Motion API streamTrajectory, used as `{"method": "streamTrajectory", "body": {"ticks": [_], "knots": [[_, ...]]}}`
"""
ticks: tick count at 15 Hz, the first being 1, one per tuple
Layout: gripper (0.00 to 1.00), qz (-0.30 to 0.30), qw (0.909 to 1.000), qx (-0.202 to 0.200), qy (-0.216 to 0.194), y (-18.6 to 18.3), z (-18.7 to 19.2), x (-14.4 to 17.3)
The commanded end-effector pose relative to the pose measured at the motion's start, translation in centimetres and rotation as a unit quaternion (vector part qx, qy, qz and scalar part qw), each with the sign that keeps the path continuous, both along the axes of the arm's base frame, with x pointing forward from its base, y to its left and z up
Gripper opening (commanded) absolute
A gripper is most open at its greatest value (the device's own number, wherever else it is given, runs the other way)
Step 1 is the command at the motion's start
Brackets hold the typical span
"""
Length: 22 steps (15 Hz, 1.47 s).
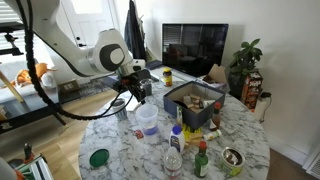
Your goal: Remove the silver cup from the clear cup and put two red sachets in the clear cup then place the silver cup back in the clear cup.
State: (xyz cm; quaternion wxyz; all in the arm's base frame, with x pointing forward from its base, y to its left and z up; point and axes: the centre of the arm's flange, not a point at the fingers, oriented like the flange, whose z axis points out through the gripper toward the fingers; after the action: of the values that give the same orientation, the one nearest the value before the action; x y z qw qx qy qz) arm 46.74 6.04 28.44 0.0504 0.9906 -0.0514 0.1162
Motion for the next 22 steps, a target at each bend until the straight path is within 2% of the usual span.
{"method": "streamTrajectory", "body": {"ticks": [1,3,5,10,13,17,22], "knots": [[0.69,-0.006,1.0,-0.002,0.004,0.6,-1.4,0.4],[0.84,0.025,0.9983,0.003,0.052,0.5,-2.4,-0.7],[0.98,0.064,0.9946,0.01,0.081,0.3,-4.2,-1.9],[1.0,0.143,0.9809,0.029,0.129,-0.1,-8.9,-5.3],[1.0,0.159,0.9804,0.044,0.107,-0.1,-11.7,-6.3],[1.0,0.177,0.9807,0.036,0.075,-0.5,-14.4,-7.1],[1.0,0.166,0.9846,0.025,0.05,-1.9,-17.1,-6.7]]}}
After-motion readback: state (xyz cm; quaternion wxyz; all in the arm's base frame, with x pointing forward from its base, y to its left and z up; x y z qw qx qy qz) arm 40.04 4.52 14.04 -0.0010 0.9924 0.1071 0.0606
